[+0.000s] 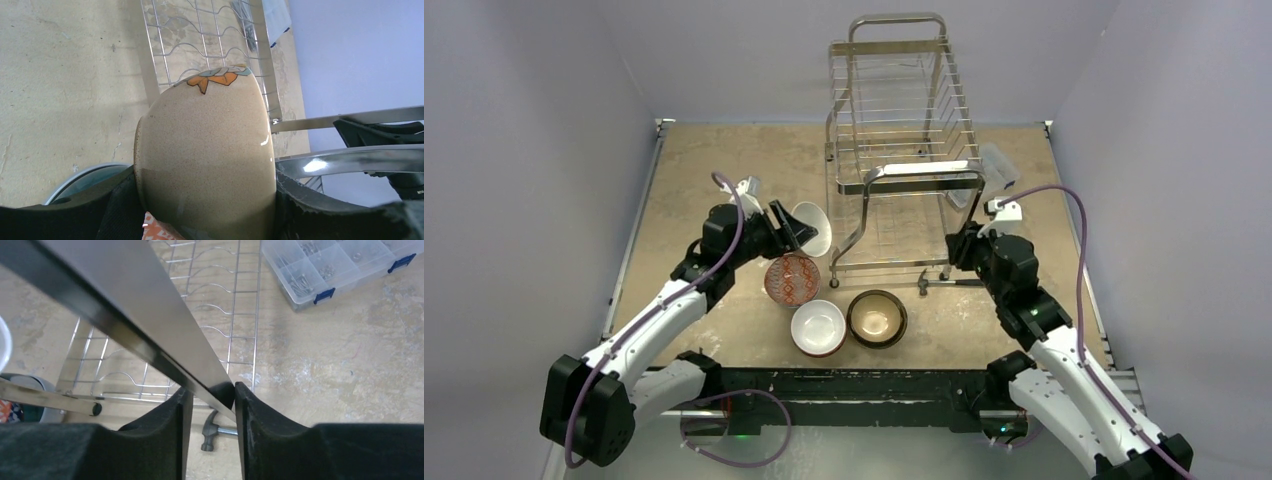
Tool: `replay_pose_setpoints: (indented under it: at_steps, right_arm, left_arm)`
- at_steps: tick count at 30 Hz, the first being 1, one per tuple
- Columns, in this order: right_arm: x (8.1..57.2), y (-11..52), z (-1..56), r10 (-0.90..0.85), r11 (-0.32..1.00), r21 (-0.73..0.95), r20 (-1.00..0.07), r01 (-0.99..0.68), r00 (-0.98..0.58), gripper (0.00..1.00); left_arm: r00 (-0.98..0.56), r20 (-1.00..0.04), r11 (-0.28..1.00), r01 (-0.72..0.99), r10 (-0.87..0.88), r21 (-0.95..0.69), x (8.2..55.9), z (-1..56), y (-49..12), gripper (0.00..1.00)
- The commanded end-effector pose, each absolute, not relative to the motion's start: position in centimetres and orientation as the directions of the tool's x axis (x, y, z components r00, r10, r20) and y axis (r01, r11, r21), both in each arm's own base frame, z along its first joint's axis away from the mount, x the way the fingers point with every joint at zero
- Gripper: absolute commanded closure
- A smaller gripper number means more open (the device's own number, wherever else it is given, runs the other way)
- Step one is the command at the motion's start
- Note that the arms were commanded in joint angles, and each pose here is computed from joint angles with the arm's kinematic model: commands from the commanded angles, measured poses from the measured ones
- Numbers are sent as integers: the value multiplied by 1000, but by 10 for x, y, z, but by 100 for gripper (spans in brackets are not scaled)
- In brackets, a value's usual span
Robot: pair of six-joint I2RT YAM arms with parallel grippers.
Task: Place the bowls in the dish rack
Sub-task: Adjust the dish rack at the center of the board.
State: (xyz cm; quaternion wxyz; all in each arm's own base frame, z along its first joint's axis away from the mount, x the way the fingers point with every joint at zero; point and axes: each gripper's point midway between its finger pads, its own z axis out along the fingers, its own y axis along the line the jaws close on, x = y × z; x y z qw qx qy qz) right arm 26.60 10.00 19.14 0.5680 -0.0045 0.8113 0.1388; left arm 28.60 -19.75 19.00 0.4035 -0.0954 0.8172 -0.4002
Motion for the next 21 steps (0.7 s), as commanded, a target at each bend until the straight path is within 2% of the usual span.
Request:
replay_pose_setpoints:
  at_steps: [1,4,8,17,21]
  right_arm:
    - [286,115,241,262,928,306,-942,-211,-211,59]
    - [293,117,244,258,930,297,-948,-216,-188,53]
    - [298,121,244,246,931,285,-951,-230,-185,56]
    - [276,129,236,190,911,259,-954,-322,-231,98]
    - [265,133,239,182,893,258,-956,-369,-229,100]
  left_arm:
    - [-546,-663,579,351,-512,-736,306,256,-212,74]
    - [-545,-663,573,358,-513,-737,308,257,-214,74]
    - [-543,-666,576,360,-511,-734,310,256,-214,74]
    - [-516,-690,590,376,-507,-715,315,257,-214,74]
    - [-501,-706,594,394,-501,-701,319,260,-215,74]
